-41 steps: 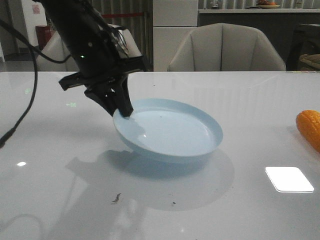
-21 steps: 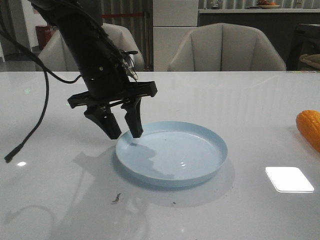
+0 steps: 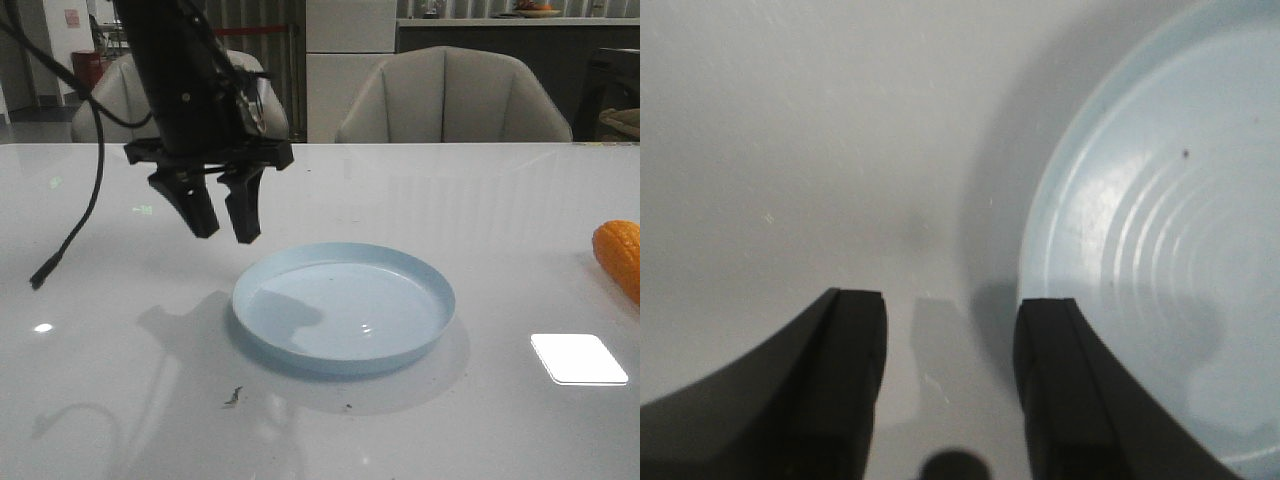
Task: Place corn on plate with both arms
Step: 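Lift the left gripper up and away from the plate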
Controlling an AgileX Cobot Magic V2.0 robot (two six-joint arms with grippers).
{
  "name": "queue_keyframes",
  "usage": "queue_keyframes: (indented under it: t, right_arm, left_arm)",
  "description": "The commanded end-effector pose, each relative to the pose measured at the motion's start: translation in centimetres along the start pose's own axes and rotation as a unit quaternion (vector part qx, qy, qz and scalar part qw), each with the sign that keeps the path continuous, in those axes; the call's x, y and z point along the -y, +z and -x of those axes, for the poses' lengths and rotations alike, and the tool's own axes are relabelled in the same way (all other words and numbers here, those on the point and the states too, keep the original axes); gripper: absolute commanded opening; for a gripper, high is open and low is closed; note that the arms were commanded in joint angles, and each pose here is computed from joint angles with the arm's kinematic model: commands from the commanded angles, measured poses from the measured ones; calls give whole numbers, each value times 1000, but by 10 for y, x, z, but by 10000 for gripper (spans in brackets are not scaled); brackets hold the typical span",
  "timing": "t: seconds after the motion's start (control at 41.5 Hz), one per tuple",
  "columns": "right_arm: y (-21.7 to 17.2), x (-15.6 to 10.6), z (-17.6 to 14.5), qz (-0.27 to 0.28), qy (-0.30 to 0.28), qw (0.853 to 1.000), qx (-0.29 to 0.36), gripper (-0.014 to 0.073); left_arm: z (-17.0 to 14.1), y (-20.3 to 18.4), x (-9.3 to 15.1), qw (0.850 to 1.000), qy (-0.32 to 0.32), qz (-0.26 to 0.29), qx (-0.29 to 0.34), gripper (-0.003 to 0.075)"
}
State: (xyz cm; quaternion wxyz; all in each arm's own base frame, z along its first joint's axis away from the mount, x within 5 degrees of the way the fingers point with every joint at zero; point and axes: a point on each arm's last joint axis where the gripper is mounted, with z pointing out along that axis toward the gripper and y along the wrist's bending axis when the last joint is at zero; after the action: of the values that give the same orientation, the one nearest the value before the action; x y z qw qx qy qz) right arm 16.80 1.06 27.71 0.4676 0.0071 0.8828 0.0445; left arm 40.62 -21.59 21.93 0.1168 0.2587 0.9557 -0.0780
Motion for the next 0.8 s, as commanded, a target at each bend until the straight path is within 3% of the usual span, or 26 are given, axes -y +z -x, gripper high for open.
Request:
queue_keyframes:
  t: [0.0,0.193,0.434,0.603,0.772]
  right_arm:
    - [-5,0,17,-1,-1,999,53,528]
    - [-5,0,17,-1,-1,999,53,528]
    - [-5,0,17,-1,-1,999,53,528]
    - [-5,0,17,-1,-1,999,53,528]
    - [-5,0,17,-1,-1,999,53,528]
  left_arm:
    - [19,-71,3,991,8,14,130,365]
    - [22,-133,-18,964,-7,45,260,365]
    - [-1,-190,-66,937,-51,97,332,365]
    - [-41,-196,-104,921,-98,137,352,365]
    - [-101,-181,-114,904,-129,166,372,365]
